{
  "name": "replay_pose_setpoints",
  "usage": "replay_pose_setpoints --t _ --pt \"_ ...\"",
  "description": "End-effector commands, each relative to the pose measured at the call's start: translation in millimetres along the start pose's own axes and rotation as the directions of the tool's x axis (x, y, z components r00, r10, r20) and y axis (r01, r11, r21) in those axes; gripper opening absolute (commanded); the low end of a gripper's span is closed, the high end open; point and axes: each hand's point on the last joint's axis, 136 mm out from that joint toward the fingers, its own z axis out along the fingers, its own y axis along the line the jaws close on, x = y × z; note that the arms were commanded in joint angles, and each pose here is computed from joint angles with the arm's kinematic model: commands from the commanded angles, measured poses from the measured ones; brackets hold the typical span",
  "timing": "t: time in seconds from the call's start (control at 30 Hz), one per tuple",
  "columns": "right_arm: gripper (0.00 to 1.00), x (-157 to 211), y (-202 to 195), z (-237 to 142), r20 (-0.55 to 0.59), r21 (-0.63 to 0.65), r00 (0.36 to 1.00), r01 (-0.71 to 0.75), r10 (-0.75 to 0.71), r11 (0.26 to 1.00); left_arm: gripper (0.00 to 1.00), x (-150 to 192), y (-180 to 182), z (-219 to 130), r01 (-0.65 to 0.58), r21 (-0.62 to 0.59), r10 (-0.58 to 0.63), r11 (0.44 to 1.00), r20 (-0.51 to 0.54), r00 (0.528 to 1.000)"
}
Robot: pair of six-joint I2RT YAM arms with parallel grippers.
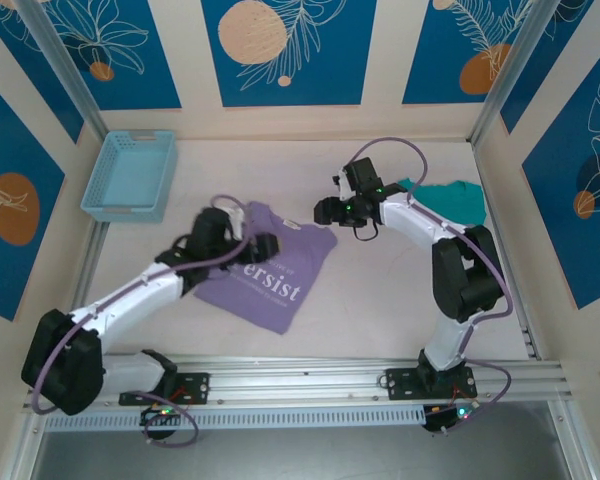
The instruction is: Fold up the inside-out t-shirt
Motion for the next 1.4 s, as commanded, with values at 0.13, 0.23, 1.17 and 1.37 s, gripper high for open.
replay_pose_setpoints --t 0.13,0.23,1.17,1.37 --pt "0.78 22.0 -8.1 32.1 -0.089 0.022 0.985 -0.144 0.146 0.989 0.86 -64.8 88.6 37.7 -0.055 -0.235 0.041 0.971 -0.064 0.997" --pt "0.78 28.0 -8.7 47.3 -0.122 0.046 0.979 -0.158 0.163 0.986 0.86 -79.1 114.3 59.8 -0.066 -0.268 0.035 0.961 -0.12 0.992" --pt "0.36 46.8 23.1 91.3 -0.257 0.099 0.95 -0.154 0.175 0.983 0.51 -41.0 135.7 131.7 0.023 -0.111 -0.067 0.994 -0.419 0.905" --pt "0.15 30.7 25.8 84.6 -0.194 0.066 0.97 -0.138 0.148 0.988 0.21 -49.3 141.1 131.6 0.066 -0.11 -0.104 0.992 -0.385 0.917"
